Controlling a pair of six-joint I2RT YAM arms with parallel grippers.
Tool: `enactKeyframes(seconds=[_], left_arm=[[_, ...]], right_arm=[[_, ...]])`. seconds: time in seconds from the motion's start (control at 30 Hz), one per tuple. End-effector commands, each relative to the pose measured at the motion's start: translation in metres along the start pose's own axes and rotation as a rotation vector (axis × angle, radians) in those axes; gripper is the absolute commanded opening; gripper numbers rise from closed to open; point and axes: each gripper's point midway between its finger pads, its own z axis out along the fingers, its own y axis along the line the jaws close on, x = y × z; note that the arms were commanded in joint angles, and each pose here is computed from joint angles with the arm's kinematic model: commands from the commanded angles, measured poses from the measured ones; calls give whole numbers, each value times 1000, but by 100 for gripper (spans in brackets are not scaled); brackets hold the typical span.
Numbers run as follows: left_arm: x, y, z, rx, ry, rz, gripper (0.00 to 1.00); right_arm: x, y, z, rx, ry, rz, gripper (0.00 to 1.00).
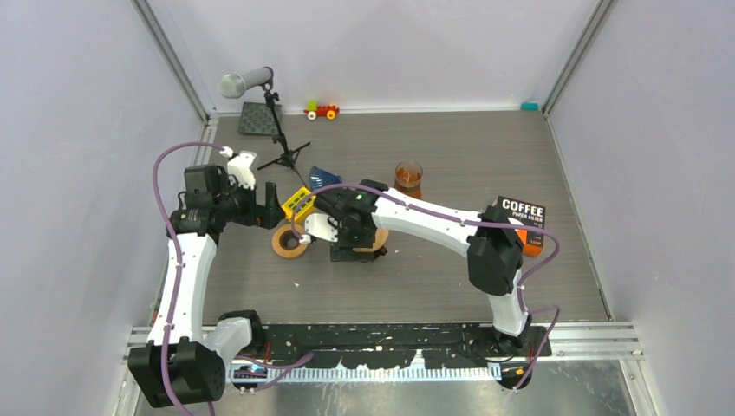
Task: Place the coffee filter in the dripper
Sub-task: Place the dripper holder onto the coffee server, then pick up the coffee dripper from the center of the board.
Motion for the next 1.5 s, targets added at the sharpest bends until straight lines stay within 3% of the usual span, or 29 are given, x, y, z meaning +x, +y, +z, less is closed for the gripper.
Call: enactKeyframes(seconds=[0.0,0.23,0.4,0.5,0.63,0.87,1.17,1.47], left_arm=[[-7,-1,1,23,-26,32,100],[-11,-8,5,80,-47,79,100],[-18,-17,9,135,-80,103,100],[-21,-22,14,154,-75,114,100],[-24,-28,19,170,-78,137,100],[-35,-45,27,185,-96,199,100],[-30,-56,47,216,-60,194,100],[-28,-62,42,218,-72,217,100]], right_arm=[[-12,-3,-51,59,-139,29,82],[2,-13,-85,170,-246,144,82],[35,-40,-104,245,-339,351,82],[65,-65,-120,284,-420,540,82],[129,-85,-129,345,-436,790,80],[229,-62,-109,345,-380,1100,78],[265,-28,-81,204,-350,1233,76],[264,-24,-45,23,-291,1254,61]])
